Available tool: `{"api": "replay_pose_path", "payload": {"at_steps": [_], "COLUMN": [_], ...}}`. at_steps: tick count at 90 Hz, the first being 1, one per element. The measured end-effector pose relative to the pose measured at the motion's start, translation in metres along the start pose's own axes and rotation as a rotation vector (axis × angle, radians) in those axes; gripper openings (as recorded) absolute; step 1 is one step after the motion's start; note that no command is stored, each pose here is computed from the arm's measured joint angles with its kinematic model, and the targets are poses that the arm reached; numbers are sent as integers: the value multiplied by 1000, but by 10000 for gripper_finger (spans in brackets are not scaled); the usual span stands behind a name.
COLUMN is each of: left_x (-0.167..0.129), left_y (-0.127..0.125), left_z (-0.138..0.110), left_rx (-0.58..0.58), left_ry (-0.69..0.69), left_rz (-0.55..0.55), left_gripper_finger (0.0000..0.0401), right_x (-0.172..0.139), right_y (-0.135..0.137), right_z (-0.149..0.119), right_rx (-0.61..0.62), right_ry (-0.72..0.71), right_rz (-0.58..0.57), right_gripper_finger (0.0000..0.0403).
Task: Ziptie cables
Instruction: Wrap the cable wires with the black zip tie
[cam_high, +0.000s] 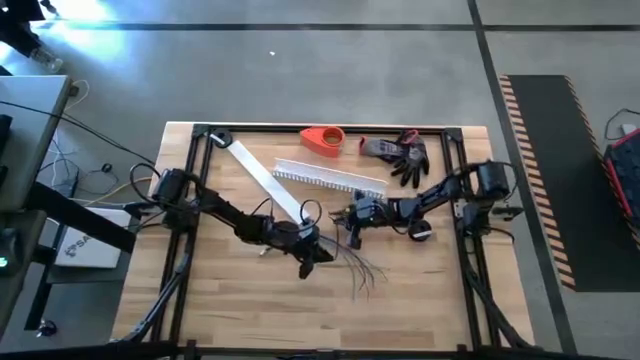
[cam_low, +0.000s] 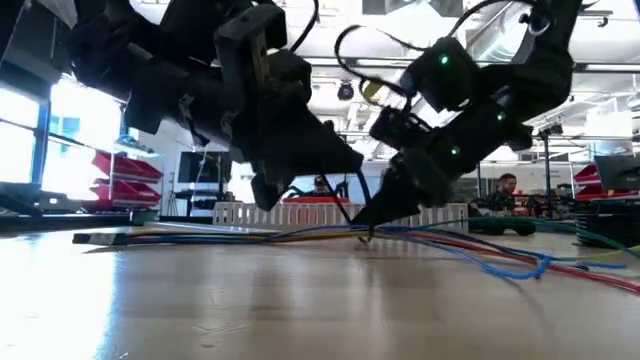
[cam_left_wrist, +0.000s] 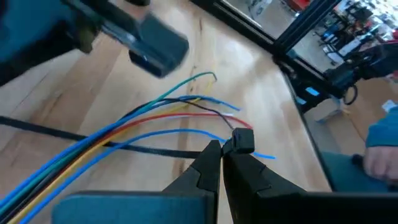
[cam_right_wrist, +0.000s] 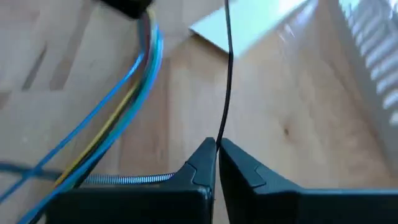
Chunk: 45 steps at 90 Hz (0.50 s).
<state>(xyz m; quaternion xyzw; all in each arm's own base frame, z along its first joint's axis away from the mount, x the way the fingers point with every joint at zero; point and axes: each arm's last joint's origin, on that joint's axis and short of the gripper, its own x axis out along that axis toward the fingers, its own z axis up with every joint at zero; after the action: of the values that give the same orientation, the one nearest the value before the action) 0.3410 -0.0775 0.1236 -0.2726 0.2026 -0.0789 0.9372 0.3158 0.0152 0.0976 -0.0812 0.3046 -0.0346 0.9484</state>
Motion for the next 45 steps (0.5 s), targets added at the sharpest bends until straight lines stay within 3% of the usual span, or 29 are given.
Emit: {"api": "replay_pose_path", "payload": {"at_steps": [24, 45], "left_x": [-2, -3], "left_y": [9, 12], "left_z": [7, 11], "left_rx": [-68, -74], "left_ry": [61, 66], "left_rz": [-82, -125], "left_gripper_finger": [0, 0], "right_x": [-13, -21], "right_y": [37, 58], "right_z": [9, 13], "right_rx": [-427, -611], "right_ry": [-16, -50], "right_rz": [-202, -227], "right_gripper_finger": [0, 0]}}
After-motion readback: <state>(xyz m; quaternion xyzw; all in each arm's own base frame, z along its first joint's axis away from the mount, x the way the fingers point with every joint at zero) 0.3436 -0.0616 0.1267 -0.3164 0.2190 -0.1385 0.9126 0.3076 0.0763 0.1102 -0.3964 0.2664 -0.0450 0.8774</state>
